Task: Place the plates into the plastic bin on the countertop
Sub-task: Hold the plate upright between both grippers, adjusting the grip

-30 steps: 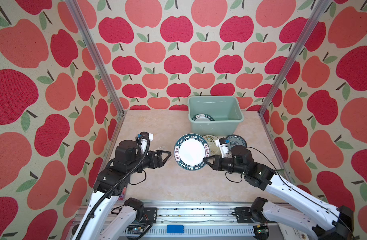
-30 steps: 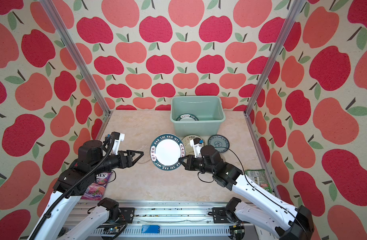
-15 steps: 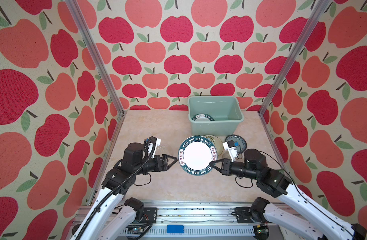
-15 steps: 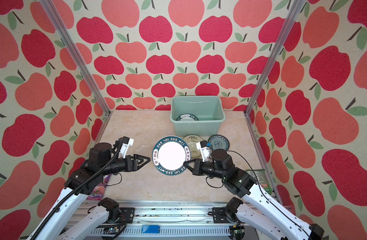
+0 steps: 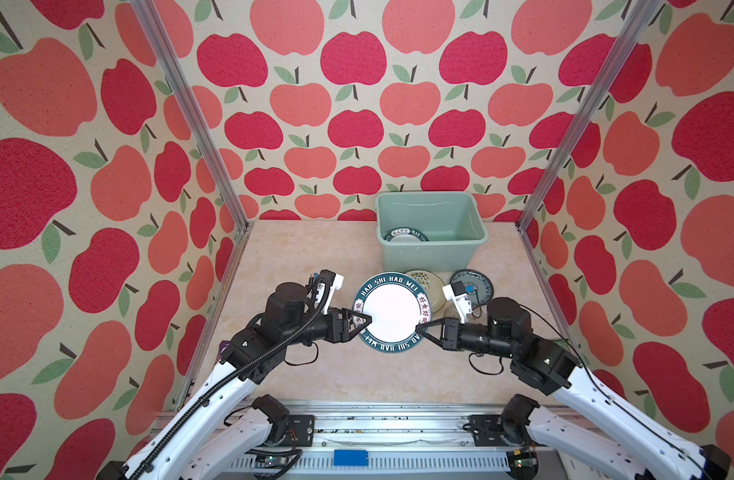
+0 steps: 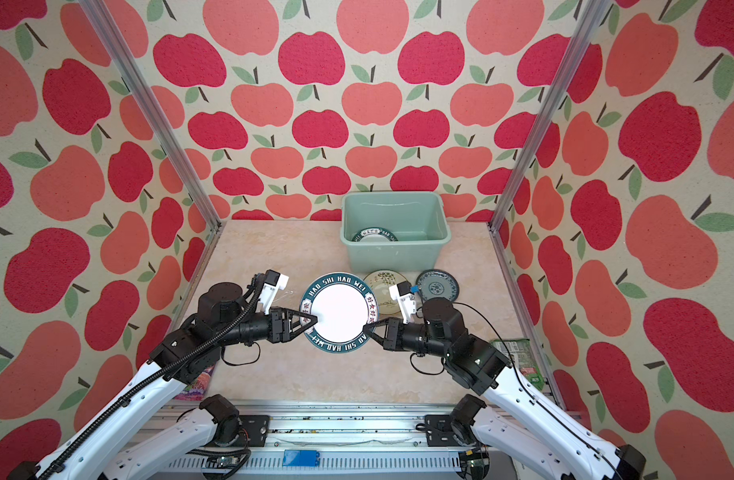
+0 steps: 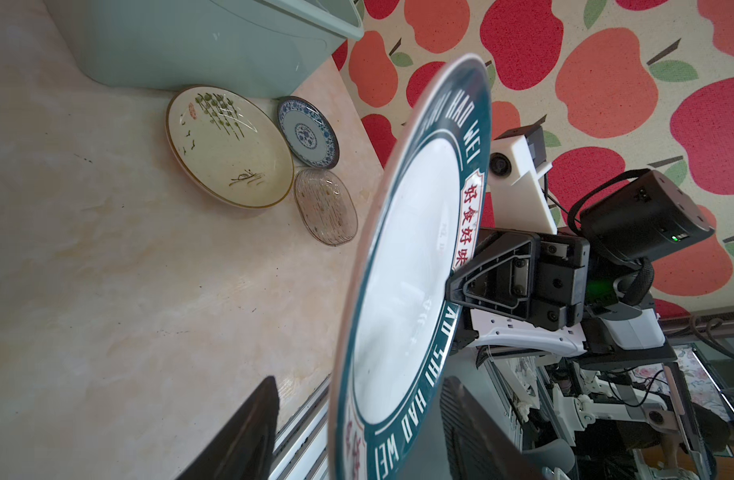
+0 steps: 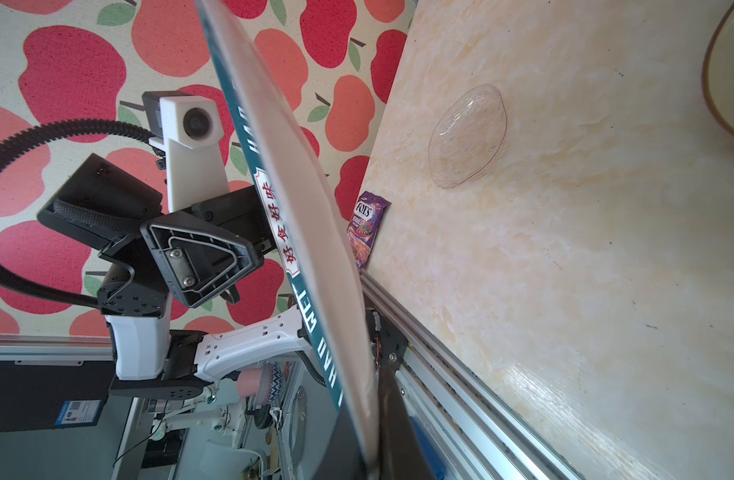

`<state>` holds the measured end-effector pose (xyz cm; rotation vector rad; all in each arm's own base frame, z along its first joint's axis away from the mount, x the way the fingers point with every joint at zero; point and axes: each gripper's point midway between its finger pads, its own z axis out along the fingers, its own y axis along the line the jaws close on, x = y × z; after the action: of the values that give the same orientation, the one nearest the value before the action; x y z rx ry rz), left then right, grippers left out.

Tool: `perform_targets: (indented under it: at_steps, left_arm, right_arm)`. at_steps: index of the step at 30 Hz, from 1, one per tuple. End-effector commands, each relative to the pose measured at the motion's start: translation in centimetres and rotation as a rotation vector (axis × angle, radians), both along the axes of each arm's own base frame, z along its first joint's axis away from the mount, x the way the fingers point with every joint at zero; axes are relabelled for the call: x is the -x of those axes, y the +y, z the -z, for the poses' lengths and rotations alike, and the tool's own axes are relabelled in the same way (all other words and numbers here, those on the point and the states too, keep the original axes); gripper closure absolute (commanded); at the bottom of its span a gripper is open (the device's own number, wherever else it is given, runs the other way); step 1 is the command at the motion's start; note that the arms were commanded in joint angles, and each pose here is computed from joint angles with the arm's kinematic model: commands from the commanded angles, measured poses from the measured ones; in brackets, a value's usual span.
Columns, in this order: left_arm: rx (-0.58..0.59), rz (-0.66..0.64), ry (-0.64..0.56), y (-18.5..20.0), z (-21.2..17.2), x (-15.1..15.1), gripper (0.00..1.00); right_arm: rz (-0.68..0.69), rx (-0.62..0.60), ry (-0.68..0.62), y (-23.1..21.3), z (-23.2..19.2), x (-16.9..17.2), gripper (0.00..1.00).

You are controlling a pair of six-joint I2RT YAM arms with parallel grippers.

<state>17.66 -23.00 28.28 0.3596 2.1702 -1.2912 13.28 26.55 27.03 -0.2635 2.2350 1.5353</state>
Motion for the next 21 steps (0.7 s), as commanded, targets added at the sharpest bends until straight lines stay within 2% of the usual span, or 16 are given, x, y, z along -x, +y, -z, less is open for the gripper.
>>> perform_targets:
  at_steps: [1, 11, 18, 21]
  left_arm:
    - [0.03, -0.032, -0.056, -0.5, -0.8, -1.0, 0.41]
    - [0.037, -0.056, -0.082, -0.9, -1.3, -1.4, 0.67]
    - [0.05, -0.048, -0.078, -1.3, -1.5, -1.3, 0.82]
    - [0.064, -0.046, -0.07, -1.5, -1.6, -1.2, 0.92]
  right_arm:
    - [-0.04, -0.081, -0.015, 0.6, -1.8, 0.4, 1.0]
    - [-0.05, -0.102, -0.004, 1.1, -2.1, 0.3, 1.0]
    - [-0.06, -0.108, -0.009, 1.6, -2.3, 0.1, 1.0]
    - [-0.068, -0.112, -0.027, 1.7, -2.7, 0.0, 1.0]
